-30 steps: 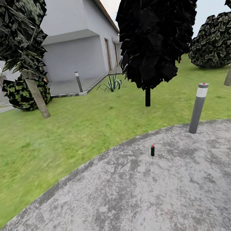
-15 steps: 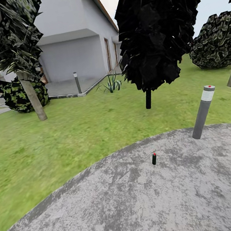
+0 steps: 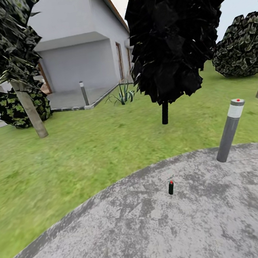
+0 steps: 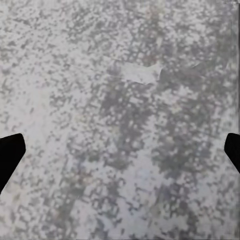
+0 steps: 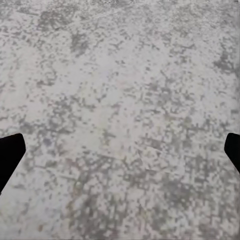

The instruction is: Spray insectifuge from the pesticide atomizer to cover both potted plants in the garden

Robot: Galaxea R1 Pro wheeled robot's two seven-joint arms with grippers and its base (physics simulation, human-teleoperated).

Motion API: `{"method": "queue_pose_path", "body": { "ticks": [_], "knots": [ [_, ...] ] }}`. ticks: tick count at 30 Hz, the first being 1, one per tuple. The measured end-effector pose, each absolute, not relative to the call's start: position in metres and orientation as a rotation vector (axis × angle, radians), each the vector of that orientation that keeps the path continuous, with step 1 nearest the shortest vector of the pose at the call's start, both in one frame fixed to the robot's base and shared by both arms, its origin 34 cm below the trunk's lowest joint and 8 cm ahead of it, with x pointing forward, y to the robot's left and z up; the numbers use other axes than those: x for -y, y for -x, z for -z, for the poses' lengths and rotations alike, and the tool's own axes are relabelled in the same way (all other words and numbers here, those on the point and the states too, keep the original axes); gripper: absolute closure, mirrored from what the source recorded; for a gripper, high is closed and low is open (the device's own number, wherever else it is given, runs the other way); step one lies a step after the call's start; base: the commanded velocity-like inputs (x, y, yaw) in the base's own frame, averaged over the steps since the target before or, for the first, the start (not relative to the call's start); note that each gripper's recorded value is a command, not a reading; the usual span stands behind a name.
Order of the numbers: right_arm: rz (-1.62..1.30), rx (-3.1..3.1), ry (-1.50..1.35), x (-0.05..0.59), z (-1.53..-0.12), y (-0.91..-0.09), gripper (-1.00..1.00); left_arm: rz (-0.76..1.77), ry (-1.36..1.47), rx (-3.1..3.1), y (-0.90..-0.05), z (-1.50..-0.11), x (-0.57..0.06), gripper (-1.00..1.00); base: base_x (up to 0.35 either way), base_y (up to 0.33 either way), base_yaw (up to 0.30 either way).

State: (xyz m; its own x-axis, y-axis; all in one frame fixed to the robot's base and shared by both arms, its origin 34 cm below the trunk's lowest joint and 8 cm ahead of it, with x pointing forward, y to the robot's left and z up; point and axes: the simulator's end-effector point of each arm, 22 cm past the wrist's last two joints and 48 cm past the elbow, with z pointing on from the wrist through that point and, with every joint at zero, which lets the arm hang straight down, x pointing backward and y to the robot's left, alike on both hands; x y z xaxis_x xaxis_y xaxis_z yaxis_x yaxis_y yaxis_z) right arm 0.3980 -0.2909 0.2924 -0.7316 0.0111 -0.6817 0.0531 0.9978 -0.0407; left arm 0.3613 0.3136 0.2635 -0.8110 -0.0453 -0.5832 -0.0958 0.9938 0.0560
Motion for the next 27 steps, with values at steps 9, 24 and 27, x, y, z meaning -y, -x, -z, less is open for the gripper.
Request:
{"method": "queue_pose_path", "body": {
  "ticks": [9,24,27],
  "knots": [
    [0.074,-2.391,-0.044,0.2909,-0.2924,-0.398,-1.0,-0.111,0.098,-2.517,-0.3613,-0.2636,-0.3145,-1.0,0.337,-0.007,0.0],
    [0.074,-2.391,-0.044,0.2909,-0.2924,-0.3981,-1.0,-0.11,0.098,-2.518,-0.361,-0.2634,-0.3137,-1.0,0.339,0.0,0.0],
    [0.074,-2.391,-0.044,0.2909,-0.2924,-0.3981,-1.0,-0.11,0.098,-2.518,-0.361,-0.2634,-0.3136,-1.0,0.339,0.0,0.0]
  ]
}}
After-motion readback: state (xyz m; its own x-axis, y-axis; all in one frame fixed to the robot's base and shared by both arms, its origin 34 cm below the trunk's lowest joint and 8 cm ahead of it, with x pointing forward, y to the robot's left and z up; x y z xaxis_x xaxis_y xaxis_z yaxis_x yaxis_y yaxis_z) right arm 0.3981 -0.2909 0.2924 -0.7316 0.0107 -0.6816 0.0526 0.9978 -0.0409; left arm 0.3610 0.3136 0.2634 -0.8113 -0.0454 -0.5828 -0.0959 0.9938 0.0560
